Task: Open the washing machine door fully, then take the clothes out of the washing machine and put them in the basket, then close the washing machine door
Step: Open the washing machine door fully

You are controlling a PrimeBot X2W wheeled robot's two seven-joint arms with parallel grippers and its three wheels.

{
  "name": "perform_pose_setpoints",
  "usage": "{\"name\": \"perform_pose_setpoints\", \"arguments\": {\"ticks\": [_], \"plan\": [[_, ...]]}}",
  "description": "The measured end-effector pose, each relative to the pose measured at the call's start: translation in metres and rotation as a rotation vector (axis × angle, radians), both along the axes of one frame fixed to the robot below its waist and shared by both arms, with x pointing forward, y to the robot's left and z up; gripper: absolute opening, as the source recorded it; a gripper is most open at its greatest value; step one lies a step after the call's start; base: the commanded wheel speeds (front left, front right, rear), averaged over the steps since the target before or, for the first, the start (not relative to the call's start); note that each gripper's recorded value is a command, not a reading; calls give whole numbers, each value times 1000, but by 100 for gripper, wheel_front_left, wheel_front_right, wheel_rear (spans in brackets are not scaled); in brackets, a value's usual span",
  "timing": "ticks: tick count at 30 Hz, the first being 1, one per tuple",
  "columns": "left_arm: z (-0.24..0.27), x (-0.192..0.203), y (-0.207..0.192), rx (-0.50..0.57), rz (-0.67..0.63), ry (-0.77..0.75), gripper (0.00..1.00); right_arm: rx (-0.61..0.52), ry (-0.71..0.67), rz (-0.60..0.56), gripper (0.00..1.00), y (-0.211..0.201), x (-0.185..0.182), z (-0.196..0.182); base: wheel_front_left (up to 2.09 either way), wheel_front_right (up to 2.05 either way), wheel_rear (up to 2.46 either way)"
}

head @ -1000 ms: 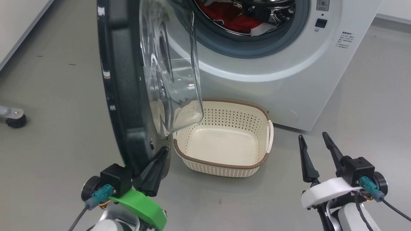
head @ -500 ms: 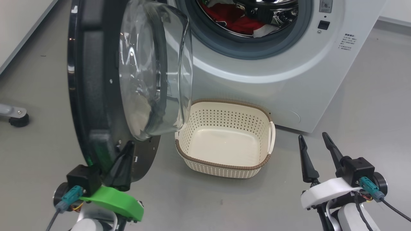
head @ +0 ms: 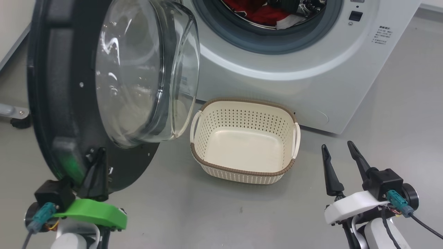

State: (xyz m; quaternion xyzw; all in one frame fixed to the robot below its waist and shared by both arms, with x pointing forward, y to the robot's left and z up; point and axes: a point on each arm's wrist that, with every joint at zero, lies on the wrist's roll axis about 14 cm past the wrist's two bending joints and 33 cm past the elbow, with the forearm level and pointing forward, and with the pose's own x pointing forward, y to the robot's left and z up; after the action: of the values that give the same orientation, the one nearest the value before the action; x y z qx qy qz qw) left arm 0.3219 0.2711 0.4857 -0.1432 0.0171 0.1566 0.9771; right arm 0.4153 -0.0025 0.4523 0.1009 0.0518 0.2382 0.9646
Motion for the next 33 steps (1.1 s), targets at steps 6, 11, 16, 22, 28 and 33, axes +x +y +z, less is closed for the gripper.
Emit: {"name": "perform_pose_setpoints", "arguments": {"ticks": [6, 11, 16, 22, 28, 33], "plan": [[-2, 2, 18, -6, 59, -6, 0, -8, 2, 6, 100, 1, 4, -4, 0, 0, 0], [-4, 6, 33, -5, 110, -10, 0, -8, -1, 6, 100, 2, 11, -7, 0, 0, 0], [-3, 9, 53, 4, 174, -15, 0, -15, 3, 6, 100, 1, 18, -12, 0, 0, 0], [-8, 10, 79, -4, 258, -5, 0, -12, 11, 7, 100, 3, 27, -19, 0, 0, 0], [-9, 12, 103, -4, 331, -2, 0, -15, 17, 4, 100, 2, 35, -26, 0, 0, 0], [-9, 12, 118, 5, 374, 3, 0, -27, 14, 4, 100, 2, 40, -29, 0, 0, 0]]}}
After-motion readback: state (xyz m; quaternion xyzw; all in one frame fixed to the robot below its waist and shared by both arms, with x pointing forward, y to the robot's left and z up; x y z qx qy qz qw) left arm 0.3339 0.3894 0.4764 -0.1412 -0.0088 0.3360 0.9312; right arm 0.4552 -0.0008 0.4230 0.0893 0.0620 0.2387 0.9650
